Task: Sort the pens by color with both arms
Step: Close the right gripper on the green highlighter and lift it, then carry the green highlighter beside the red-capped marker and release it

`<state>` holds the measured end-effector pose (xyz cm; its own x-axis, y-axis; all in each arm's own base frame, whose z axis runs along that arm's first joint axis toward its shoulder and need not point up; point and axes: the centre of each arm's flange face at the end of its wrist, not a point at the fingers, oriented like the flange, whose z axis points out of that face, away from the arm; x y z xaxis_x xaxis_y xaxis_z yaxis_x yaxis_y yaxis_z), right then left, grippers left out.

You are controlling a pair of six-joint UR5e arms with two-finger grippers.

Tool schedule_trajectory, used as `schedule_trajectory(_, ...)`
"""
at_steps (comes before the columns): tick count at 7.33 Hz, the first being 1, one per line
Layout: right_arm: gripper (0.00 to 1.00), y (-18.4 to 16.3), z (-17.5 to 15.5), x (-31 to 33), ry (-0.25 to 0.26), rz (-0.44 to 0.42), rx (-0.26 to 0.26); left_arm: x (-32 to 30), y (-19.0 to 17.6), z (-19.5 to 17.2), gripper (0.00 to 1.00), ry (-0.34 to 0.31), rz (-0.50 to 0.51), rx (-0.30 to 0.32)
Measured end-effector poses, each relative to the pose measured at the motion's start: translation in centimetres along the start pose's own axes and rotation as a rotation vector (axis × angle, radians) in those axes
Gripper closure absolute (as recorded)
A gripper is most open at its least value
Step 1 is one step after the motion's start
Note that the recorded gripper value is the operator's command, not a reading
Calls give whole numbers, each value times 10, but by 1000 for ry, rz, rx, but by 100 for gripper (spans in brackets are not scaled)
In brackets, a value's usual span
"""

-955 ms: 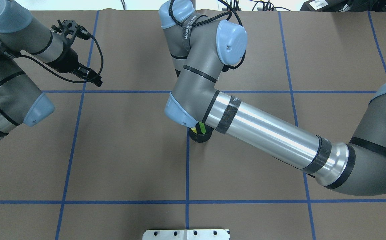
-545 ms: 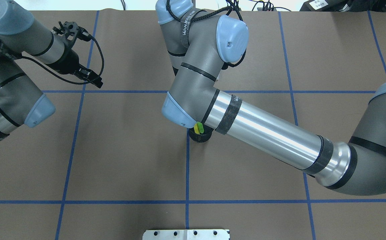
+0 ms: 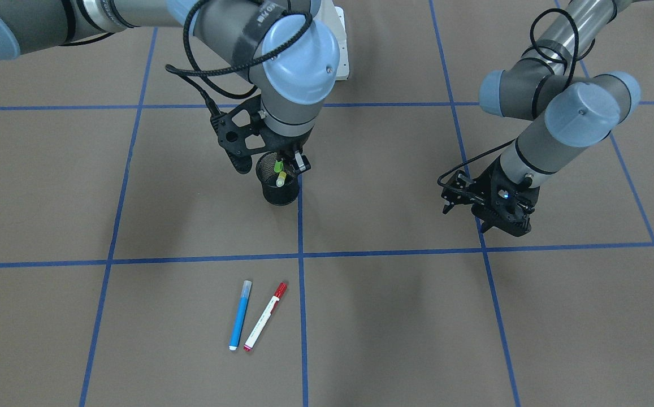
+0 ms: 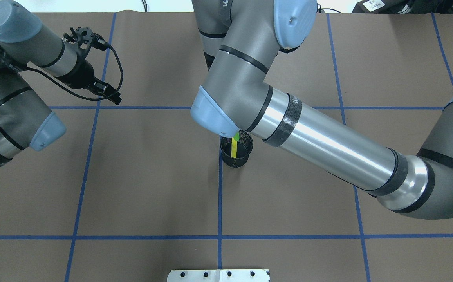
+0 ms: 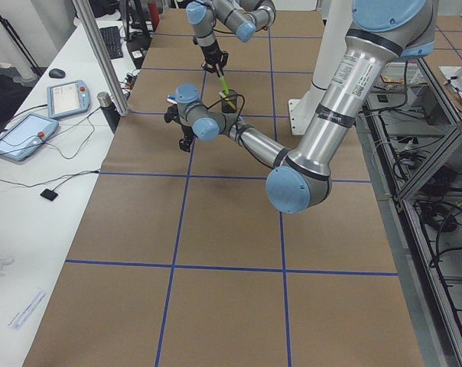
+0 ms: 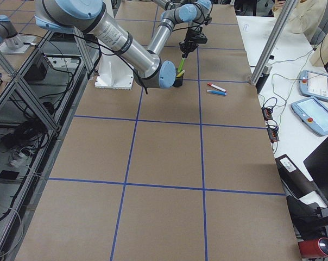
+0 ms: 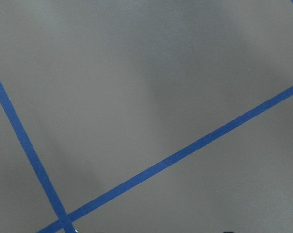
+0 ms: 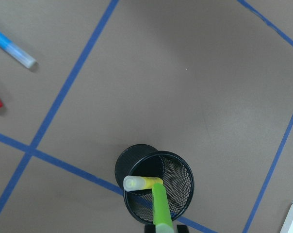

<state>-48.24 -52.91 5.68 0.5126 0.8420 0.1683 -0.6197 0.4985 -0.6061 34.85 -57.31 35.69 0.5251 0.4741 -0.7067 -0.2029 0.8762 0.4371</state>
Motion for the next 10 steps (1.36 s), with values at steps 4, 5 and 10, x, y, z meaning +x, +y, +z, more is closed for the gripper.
schedule_trajectory(4,92,-22,-57,-21,-294,-281,274,20,4,8,12,18,-84,-12)
schedule_trajectory(5,92,-27,-53,-44,-381,-330,336,28,5,10,12,27,-118,-16)
schedule_trajectory(10,92,-25,29,-121,-566,-470,523,30,26,9,12,39,-175,-33)
